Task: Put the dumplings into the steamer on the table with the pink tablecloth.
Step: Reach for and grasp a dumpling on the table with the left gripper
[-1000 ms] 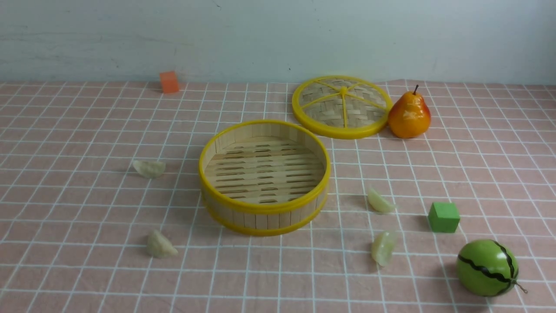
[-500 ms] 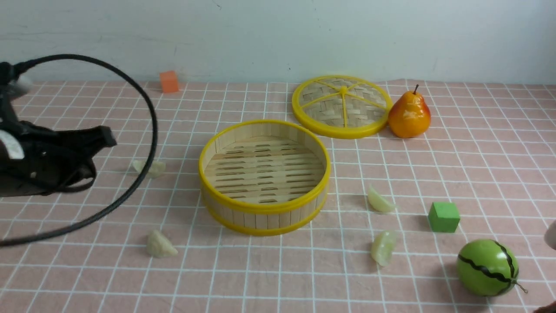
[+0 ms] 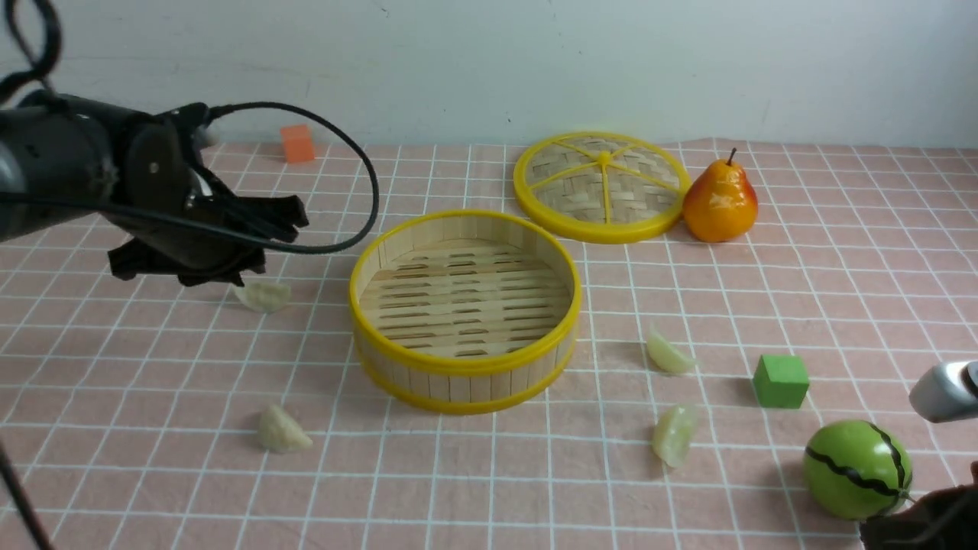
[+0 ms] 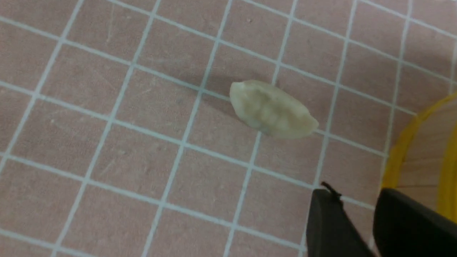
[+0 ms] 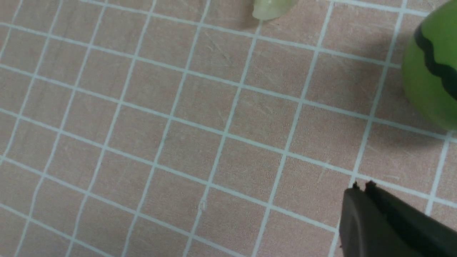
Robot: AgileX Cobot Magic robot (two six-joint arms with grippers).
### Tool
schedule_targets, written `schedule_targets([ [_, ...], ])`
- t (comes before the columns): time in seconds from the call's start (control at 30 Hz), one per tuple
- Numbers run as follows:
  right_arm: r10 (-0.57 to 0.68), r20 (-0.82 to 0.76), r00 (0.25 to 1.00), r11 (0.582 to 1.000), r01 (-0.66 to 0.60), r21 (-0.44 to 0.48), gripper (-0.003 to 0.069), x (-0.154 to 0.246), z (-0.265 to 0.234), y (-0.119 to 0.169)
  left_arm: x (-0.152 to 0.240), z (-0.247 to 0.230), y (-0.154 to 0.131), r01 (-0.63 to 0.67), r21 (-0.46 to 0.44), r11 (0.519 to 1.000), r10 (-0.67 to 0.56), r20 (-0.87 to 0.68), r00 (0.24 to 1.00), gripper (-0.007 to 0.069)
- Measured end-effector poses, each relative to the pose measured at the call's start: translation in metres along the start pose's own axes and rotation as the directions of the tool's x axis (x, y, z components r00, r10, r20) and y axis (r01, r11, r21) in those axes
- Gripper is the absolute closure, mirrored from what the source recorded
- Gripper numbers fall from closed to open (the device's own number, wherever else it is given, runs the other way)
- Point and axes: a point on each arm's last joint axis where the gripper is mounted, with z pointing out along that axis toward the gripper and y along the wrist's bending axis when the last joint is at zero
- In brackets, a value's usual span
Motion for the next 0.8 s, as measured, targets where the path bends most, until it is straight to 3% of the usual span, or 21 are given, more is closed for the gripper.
schedule_targets([
  [0.07,0.001,0.001,1.0,1.0,-0.001,-0.003,0.065,0.0,0.0,0.0,-0.004,0.02,-0.003,0.04,-0.017,0.999,-0.04,-0.009,0.999,0.0238],
  [0.17,0.004,0.003,1.0,1.0,-0.004,-0.006,0.0648,0.0,0.0,0.001,-0.01,0.041,-0.006,0.097,-0.031,0.995,-0.098,-0.009,0.995,0.013],
  [0.4,0.011,0.005,1.0,1.0,-0.011,-0.012,0.0648,0.0,0.0,0.001,-0.014,0.082,-0.006,0.127,-0.096,0.987,-0.128,-0.006,0.992,0.0085],
  [0.53,0.023,0.009,1.0,1.0,-0.023,-0.02,0.0645,-0.001,0.0,0.002,-0.009,0.097,-0.003,0.133,-0.13,0.983,-0.136,-0.014,0.991,0.012],
  [0.8,0.027,0.01,1.0,0.999,-0.027,-0.023,0.0638,-0.001,0.0,0.002,-0.012,0.092,-0.002,0.073,-0.155,0.985,-0.078,-0.03,0.996,0.043],
])
